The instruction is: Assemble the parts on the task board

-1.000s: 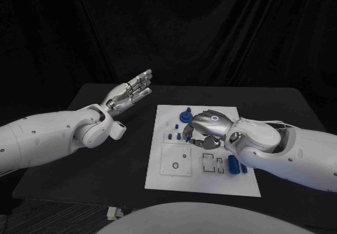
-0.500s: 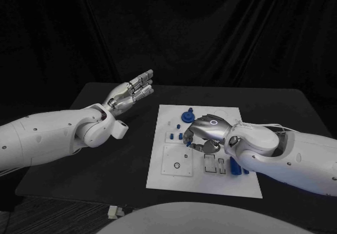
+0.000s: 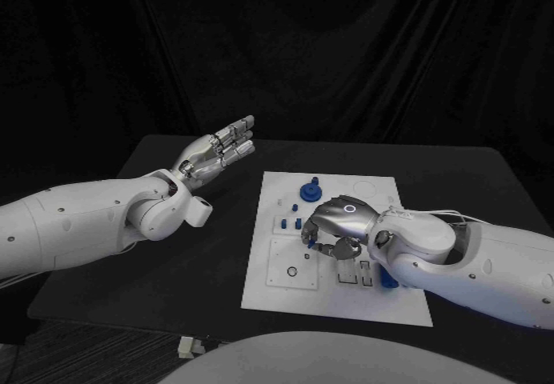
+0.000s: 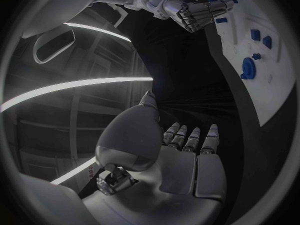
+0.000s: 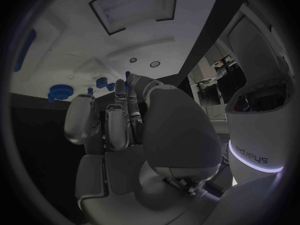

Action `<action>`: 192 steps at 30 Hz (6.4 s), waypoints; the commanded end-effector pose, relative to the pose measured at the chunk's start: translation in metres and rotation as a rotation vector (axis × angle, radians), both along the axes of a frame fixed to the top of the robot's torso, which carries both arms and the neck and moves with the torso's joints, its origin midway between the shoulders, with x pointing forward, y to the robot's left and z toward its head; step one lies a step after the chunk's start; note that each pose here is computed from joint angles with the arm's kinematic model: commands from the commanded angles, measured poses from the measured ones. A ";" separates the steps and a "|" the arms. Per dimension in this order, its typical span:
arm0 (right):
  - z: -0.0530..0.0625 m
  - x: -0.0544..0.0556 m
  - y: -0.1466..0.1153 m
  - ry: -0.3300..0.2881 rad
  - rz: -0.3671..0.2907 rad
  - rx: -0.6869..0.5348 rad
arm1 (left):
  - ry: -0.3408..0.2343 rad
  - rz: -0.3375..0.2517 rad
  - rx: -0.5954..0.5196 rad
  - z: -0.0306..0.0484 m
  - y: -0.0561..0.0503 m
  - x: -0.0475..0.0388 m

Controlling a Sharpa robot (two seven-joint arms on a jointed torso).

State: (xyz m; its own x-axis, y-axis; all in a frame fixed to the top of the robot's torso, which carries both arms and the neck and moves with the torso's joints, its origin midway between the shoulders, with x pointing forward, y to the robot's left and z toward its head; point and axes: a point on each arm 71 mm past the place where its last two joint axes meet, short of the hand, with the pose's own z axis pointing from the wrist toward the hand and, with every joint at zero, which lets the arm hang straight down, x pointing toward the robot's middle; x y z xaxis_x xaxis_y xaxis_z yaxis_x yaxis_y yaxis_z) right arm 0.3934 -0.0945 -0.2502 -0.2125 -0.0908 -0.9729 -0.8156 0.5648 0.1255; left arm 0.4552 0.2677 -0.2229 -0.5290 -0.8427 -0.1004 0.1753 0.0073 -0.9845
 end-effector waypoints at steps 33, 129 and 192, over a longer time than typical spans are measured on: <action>-0.014 -0.006 0.006 0.024 0.003 -0.034 | -0.018 -0.022 -0.044 0.0010 -0.001 -0.0005; -0.023 -0.011 0.008 -0.025 0.029 -0.074 | 0.038 -0.058 -0.036 -0.0048 -0.005 0.0002; -0.026 -0.011 0.003 -0.018 0.015 -0.084 | 0.053 -0.068 -0.034 -0.0079 -0.006 0.0005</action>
State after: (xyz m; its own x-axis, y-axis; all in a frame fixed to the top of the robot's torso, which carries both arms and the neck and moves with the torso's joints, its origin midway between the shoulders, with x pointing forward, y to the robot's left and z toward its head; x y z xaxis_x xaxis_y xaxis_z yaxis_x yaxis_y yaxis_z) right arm 0.3829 -0.0910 -0.2756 -0.1999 -0.1754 -0.9640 -0.8320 0.5500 0.0725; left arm 0.4561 0.2626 -0.2313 -0.5823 -0.8110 -0.0562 0.1217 -0.0186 -0.9924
